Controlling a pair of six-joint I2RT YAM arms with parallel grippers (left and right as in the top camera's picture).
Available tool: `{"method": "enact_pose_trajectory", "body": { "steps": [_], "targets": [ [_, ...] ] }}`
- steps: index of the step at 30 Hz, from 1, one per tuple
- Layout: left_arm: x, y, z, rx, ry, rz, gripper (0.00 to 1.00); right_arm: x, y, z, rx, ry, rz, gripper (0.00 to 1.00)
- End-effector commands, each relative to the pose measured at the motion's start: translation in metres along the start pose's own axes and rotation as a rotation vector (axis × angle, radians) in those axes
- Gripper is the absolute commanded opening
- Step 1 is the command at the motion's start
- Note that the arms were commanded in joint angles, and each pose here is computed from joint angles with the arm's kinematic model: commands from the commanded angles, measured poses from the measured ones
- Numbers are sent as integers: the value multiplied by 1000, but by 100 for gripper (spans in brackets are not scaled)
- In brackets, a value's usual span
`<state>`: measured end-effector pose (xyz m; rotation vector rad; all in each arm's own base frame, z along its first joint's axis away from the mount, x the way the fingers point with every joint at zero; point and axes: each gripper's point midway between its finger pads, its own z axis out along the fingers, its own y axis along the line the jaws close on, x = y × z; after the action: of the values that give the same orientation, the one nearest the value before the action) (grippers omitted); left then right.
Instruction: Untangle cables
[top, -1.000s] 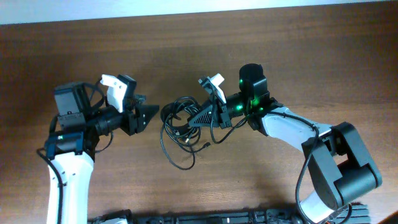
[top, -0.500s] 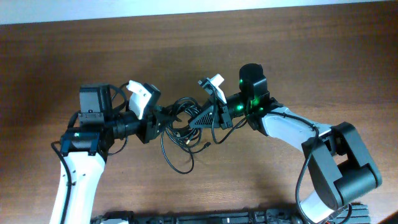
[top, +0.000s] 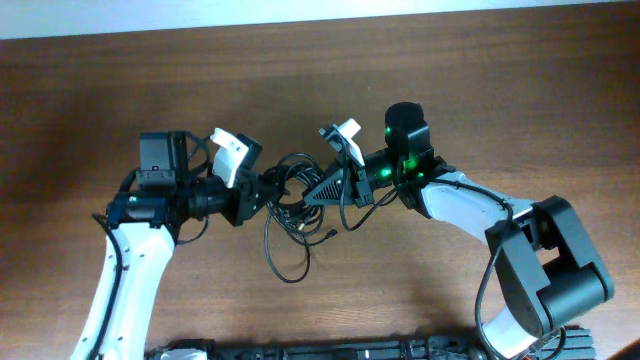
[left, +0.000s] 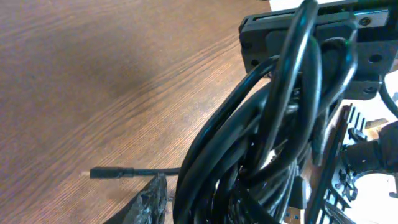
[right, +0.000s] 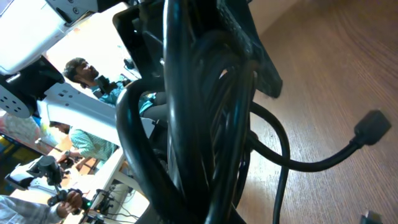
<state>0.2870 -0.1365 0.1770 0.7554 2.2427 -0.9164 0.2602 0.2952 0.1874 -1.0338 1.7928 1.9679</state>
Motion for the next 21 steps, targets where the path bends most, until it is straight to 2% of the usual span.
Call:
{"method": "enact_pose_trajectory", "body": {
  "steps": [1, 3, 6, 7, 9, 11, 12, 14, 15, 16, 18, 21],
  "targets": [
    [6, 9, 7, -9, 24, -9, 22, 1, 13, 0, -48, 24, -32, 4],
    [4, 12, 8, -15, 19, -2, 16, 1, 13, 0, -48, 24, -32, 4],
    [-1, 16, 11, -21, 1, 0, 0, 1, 13, 0, -48, 24, -32, 4],
    [-2, 17, 11, -25, 0, 2, 0, 0, 13, 0, -47, 24, -32, 4],
    [0, 23, 11, -60, 14, 1, 0, 0, 12, -1, -42, 20, -42, 11],
    [3, 35, 9, -129, 28, -55, 0, -4, 5, -1, -6, 0, -53, 25],
    [4, 47, 5, -192, 29, -114, 0, -8, -1, -1, 35, -22, -55, 36],
    [5, 56, 1, -228, 23, -163, 0, -15, -13, -6, 101, -60, -66, 65],
    [6, 58, -1, -235, 18, -186, 0, -18, -18, -9, 132, -78, -93, 85],
    [7, 63, -4, -257, 14, -222, 0, -23, -26, -16, 181, -105, -123, 100],
    [12, 78, -10, -342, 18, -309, 0, -34, -41, -35, 273, -165, -117, 99],
    [17, 93, -16, -448, 3, -455, 0, -43, -43, -51, 285, -213, -49, 98]
  ]
}}
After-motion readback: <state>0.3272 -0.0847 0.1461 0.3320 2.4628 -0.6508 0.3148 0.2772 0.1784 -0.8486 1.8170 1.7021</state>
